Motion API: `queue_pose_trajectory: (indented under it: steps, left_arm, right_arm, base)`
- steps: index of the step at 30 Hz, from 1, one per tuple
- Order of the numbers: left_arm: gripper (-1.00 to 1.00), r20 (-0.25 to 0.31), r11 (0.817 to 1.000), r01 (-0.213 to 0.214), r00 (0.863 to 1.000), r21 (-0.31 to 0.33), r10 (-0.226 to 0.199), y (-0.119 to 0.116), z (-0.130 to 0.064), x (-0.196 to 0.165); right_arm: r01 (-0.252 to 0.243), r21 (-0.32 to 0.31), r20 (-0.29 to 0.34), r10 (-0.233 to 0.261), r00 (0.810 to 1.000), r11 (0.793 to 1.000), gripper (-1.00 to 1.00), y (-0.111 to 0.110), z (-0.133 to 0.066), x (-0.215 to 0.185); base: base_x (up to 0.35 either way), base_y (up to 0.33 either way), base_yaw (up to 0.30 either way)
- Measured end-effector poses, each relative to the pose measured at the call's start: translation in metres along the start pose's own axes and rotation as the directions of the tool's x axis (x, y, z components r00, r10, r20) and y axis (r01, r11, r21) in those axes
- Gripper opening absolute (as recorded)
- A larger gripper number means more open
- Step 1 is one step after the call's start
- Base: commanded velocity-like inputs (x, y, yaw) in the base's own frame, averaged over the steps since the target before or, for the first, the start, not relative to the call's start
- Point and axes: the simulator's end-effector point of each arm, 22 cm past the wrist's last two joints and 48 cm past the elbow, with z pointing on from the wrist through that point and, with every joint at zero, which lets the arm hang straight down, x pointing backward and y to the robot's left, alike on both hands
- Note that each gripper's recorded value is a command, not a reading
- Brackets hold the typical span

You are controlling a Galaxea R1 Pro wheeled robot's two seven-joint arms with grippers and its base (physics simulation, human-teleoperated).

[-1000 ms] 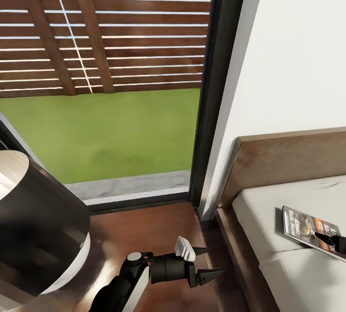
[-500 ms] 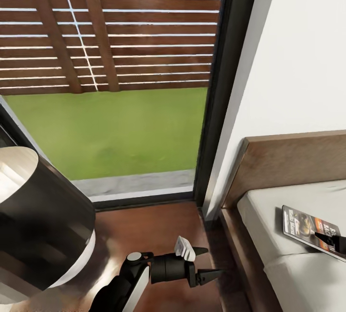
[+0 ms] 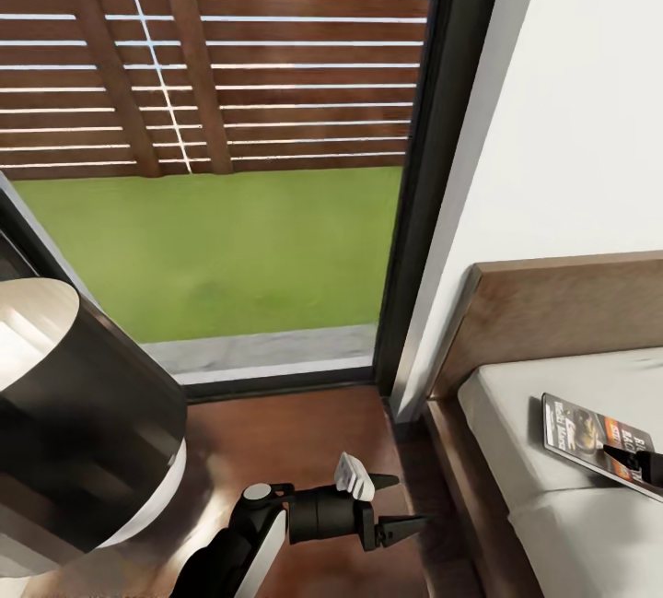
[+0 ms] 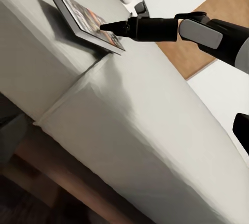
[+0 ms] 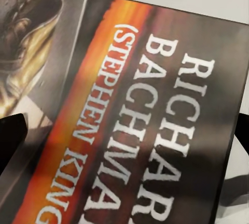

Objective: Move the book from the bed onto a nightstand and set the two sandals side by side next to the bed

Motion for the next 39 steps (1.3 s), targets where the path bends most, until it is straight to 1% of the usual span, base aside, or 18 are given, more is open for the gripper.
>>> queue_pose_trajectory:
  steps: [15, 23, 39]
  left_arm:
    - [1.0, 0.0, 1.0, 0.0, 1.0, 0.0, 0.0, 0.0001, 0.0, 0.0001]
    - [1.0, 0.0, 1.0, 0.0, 1.0, 0.0, 0.0, 0.0001, 0.0, -0.0001]
    - [1.0, 0.0, 1.0, 0.001, 1.0, 0.0, -0.001, 0.0002, 0.0, 0.0001]
  right_arm:
    - [0.002, 0.0, 0.0, -0.002, 1.0, 1.0, 1.0, 0.0002, 0.0001, -0.0002]
    - [0.004, -0.001, -0.001, -0.004, 1.0, 1.0, 1.0, 0.0005, 0.0004, 0.0002]
    - [0.006, -0.001, -0.002, -0.006, 1.0, 1.0, 1.0, 0.0007, 0.0006, 0.0003]
  base:
    - [0.0, 0.0, 0.002]
    - [0.0, 0.0, 0.15]
    - [0.0, 0.0, 0.029]
